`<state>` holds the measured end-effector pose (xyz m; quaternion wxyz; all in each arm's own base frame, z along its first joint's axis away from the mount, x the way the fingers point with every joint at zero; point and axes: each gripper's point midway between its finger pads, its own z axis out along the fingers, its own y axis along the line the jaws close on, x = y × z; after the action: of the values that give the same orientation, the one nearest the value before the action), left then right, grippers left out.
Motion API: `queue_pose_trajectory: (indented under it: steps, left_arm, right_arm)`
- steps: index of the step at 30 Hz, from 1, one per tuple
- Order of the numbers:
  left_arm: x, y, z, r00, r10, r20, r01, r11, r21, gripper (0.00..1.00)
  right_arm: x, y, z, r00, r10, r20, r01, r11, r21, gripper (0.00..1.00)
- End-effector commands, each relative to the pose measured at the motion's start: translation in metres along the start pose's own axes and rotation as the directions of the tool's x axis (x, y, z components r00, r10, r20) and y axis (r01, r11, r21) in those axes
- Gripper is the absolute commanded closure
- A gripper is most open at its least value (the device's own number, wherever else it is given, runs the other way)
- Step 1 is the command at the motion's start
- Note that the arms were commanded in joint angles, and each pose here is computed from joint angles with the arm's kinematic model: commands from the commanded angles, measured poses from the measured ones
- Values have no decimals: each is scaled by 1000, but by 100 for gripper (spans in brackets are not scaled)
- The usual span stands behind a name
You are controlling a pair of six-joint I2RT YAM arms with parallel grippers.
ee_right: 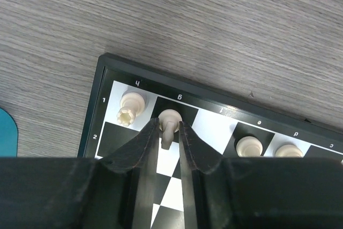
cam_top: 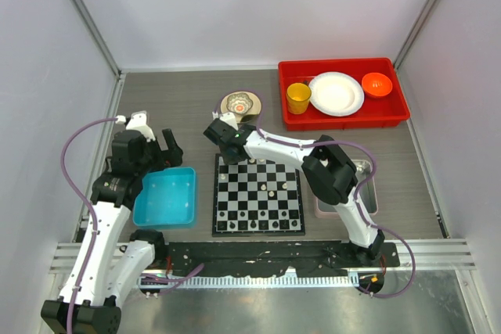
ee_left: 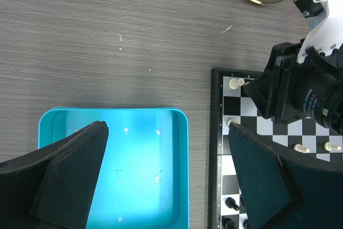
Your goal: Set up the chess pieces on the board
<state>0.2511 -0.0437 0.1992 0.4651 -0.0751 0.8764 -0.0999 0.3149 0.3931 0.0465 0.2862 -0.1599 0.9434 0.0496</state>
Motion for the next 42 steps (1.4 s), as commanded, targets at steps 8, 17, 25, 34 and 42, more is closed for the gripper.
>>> queue_pose_trajectory:
  steps: [8, 17, 25, 34, 42]
  left_arm:
    - [-7, -7, -1, 999, 3, 34, -4, 999, 34, 0]
    - [-7, -7, -1, 999, 2, 32, -3, 999, 34, 0]
    - [-7, -7, -1, 999, 3, 32, -4, 999, 35, 0]
    - [-7, -6, 0, 1000, 2, 31, -3, 999, 33, 0]
    - [-7, -6, 0, 999, 2, 33, -3, 999, 32, 0]
  right_arm:
    - [-10, 5, -2, 1000, 3, 21, -2, 1000, -15, 69]
    - [-7, 0, -1, 1000, 2, 15, -2, 1000, -4, 69]
    - [-11, 0, -5, 1000, 4, 25, -4, 1000, -9, 69]
    - [-24, 4, -21, 998, 10, 54, -8, 999, -42, 65]
    - [-36, 5, -39, 996, 24, 84, -18, 998, -63, 62]
